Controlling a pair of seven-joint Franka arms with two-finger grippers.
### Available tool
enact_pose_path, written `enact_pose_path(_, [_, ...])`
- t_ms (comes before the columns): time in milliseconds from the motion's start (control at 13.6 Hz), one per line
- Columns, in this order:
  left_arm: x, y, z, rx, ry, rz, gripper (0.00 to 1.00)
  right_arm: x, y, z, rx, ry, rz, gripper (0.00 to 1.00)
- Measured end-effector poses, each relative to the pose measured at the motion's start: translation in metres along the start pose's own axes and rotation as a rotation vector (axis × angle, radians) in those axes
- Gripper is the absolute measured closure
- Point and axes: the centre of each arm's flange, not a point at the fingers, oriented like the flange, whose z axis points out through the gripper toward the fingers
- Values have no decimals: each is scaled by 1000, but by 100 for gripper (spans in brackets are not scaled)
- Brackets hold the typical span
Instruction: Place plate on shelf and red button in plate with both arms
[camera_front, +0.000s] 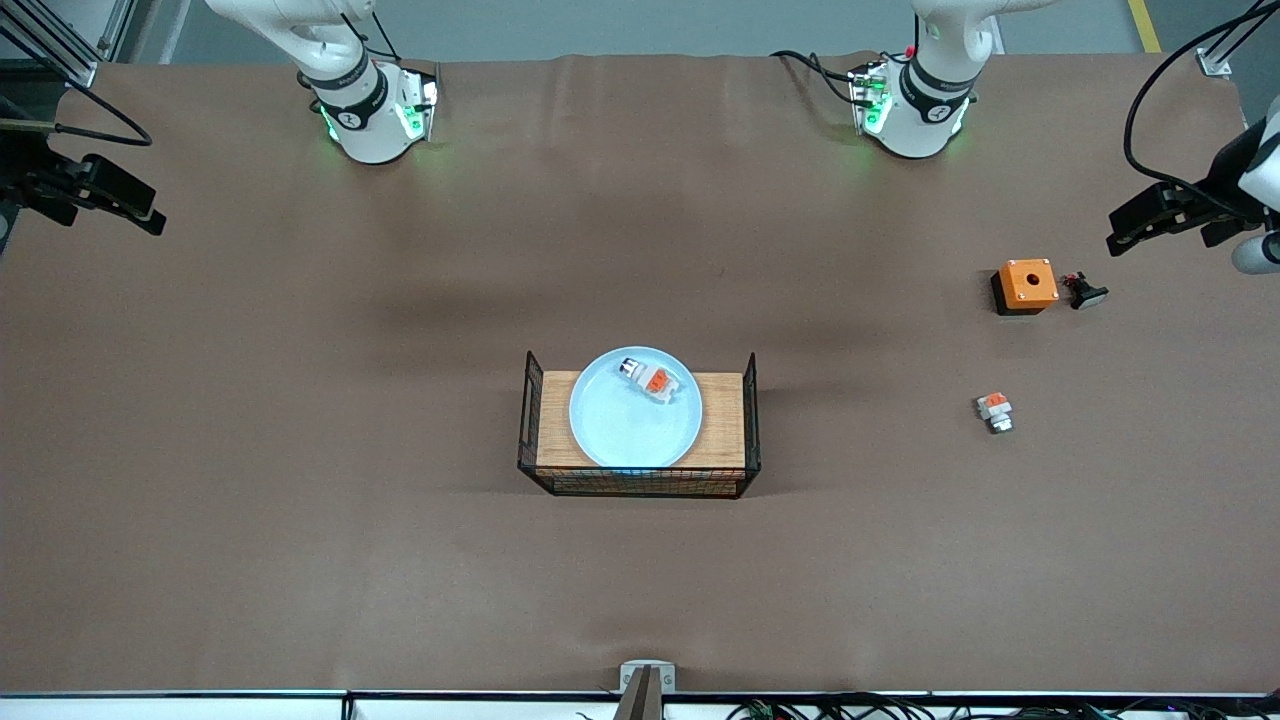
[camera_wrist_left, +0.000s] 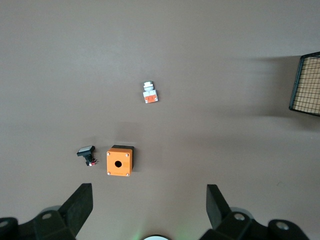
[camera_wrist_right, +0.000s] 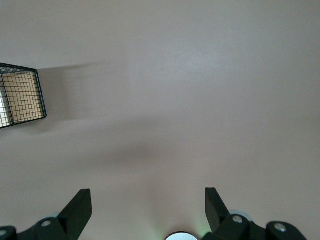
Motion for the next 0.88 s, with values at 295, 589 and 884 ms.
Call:
enact_pose_path(295, [-11, 19, -9, 0, 15, 36, 0, 0, 1, -1, 0, 3, 1, 0])
enact_pose_path(589, [-18, 26, -12, -28, 17, 49, 0, 0, 2, -2, 0, 4, 3, 0])
enact_pose_path(884, [-18, 25, -11, -44, 14, 47, 0, 0, 2, -2, 1, 4, 4, 0])
